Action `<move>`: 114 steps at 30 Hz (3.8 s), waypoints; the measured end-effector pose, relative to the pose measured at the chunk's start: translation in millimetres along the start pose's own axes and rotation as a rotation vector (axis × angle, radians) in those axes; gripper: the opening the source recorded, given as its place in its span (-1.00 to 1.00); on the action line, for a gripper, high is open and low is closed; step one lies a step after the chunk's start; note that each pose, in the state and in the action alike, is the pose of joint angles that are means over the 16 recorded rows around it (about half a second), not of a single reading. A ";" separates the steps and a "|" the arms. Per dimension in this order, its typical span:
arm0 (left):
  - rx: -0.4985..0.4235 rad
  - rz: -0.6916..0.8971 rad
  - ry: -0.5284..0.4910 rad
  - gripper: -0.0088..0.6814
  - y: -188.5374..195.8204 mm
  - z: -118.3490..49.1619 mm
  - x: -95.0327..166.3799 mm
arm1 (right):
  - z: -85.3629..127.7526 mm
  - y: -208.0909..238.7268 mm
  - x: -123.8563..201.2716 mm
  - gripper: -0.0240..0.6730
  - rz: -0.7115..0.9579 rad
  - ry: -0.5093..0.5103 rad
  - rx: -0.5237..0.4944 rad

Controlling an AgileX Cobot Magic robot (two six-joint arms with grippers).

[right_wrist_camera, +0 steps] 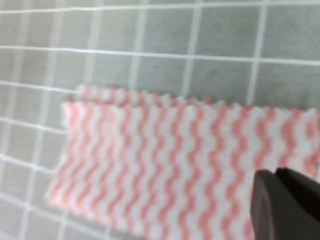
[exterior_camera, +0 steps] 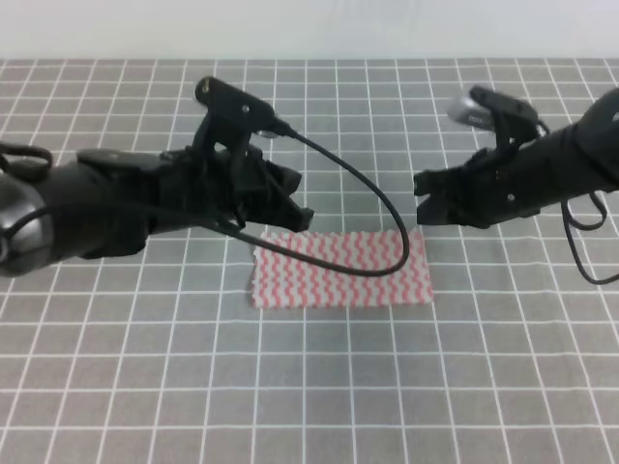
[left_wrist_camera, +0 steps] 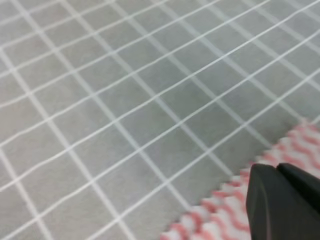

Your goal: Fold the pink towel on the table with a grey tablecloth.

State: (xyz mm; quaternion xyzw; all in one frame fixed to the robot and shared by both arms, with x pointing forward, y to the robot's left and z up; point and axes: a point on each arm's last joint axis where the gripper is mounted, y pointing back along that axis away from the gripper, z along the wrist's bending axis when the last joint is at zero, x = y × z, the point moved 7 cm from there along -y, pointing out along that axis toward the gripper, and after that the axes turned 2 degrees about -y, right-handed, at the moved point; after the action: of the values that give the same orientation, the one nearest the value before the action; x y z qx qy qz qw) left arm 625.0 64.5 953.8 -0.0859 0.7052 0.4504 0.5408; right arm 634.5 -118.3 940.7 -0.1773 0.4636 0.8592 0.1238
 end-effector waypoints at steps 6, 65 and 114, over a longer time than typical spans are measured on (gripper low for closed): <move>0.077 0.048 0.049 -0.99 6.8 -13.3 3.4 | 19.8 5.6 8.1 -0.97 0.022 0.045 -0.030; 0.170 0.350 0.197 -0.99 9.2 4.2 58.8 | -5.0 -31.6 39.1 -0.97 0.173 0.043 0.115; 0.168 0.356 0.344 -0.98 -23.5 15.0 76.6 | -28.5 -44.5 25.4 -0.22 0.098 -0.096 0.136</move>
State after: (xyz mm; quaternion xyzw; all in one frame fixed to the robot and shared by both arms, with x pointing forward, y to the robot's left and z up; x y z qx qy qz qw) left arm 618.9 89.8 876.6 0.0097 0.8257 0.4572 0.3304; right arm 633.7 -117.0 882.1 -0.1040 0.5226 0.8383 0.1154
